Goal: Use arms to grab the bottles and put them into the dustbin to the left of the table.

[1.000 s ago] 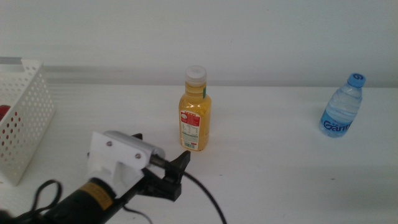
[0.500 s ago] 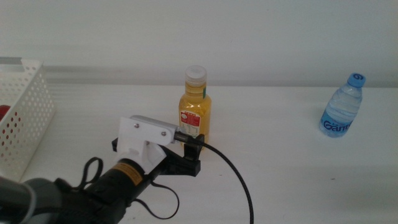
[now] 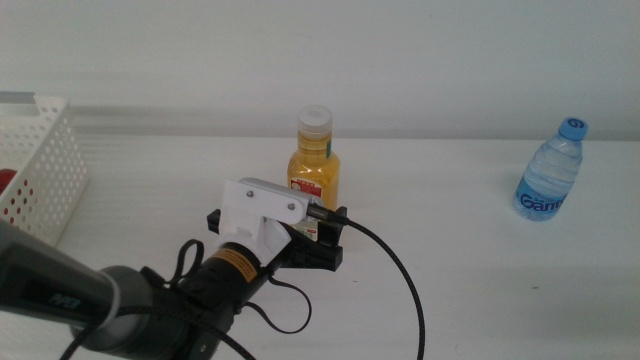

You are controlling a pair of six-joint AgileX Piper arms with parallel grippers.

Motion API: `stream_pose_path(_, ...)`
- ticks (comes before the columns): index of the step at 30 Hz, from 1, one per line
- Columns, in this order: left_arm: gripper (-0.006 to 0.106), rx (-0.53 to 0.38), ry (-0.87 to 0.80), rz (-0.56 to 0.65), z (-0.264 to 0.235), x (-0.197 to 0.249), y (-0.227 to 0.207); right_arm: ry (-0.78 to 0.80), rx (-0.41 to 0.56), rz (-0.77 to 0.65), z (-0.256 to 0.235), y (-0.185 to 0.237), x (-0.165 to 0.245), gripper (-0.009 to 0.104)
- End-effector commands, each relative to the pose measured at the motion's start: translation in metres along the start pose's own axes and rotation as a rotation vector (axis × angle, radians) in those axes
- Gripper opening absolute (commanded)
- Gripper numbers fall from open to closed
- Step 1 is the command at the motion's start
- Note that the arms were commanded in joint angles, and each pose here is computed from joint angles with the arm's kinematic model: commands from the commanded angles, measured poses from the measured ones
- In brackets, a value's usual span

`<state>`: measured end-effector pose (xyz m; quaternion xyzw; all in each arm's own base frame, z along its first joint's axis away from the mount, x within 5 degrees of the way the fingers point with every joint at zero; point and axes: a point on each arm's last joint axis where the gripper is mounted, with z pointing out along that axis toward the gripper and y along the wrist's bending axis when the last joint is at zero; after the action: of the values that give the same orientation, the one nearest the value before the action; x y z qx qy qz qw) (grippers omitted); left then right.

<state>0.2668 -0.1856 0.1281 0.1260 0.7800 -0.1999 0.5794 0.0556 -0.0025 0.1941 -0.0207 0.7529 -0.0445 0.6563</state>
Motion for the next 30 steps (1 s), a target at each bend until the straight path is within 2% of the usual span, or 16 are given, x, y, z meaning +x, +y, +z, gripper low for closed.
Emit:
stream_pose_path(1,0.094,0.009,-0.02,0.003,0.004,0.002,-0.003,0.0,0.007,-0.005,0.0,0.001,0.012,0.088)
stream_pose_path(30,0.094,-0.011,-0.025,0.023,0.025,0.007,0.009,0.0,0.007,-0.005,0.0,0.001,0.012,0.088)
